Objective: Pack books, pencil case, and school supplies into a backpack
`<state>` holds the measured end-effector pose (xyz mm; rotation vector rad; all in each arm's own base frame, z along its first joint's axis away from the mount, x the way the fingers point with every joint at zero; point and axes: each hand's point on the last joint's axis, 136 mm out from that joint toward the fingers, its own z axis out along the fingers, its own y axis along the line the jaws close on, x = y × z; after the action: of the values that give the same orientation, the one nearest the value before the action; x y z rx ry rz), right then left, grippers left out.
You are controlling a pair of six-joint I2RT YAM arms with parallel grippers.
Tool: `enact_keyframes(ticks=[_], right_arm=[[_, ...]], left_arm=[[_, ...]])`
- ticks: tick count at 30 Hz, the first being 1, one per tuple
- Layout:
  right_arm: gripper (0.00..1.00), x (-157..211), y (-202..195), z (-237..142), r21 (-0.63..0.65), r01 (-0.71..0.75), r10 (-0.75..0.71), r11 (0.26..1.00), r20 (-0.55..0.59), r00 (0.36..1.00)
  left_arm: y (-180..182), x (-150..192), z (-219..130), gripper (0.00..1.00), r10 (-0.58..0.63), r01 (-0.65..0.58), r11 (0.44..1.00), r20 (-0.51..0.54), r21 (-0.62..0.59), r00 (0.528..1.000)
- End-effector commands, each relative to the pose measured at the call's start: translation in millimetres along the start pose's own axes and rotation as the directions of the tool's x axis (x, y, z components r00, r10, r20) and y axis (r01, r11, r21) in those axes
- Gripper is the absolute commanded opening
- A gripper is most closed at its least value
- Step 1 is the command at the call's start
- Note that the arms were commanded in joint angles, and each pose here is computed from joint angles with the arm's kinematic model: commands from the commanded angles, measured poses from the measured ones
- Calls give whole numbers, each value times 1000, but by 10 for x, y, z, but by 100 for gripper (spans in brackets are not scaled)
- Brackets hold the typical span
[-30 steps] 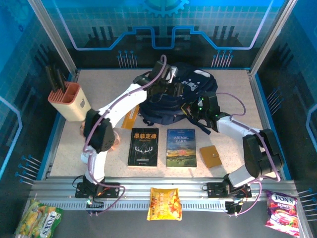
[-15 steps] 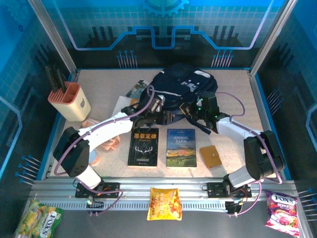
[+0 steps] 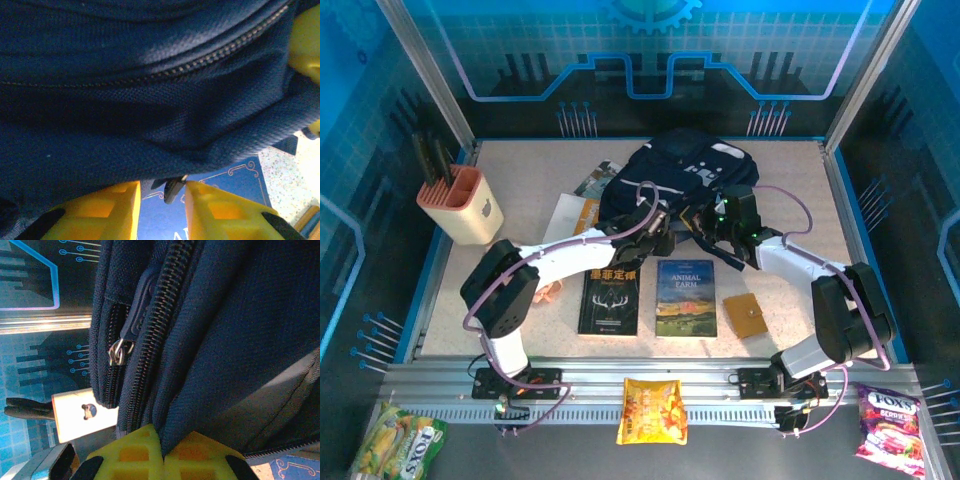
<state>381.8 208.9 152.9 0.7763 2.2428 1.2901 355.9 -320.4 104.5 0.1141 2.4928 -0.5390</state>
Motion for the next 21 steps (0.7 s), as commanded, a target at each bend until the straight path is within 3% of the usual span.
enact_keyframes(ticks=[1, 12, 21], right_arm=[[3, -26, 460, -35, -133, 51, -51, 990, 5, 999], [3, -20, 493, -30, -150, 50, -51, 987, 0, 999], [3, -121, 341, -66, -108, 49, -45, 993, 39, 998]], left_arm=[[-137, -154, 11, 31, 20, -22, 1000, 51, 22, 998], [-177, -211, 84, 29, 46, -47, 999, 72, 9, 996], [20, -172, -16, 8, 42, -36, 997, 79, -72, 996]])
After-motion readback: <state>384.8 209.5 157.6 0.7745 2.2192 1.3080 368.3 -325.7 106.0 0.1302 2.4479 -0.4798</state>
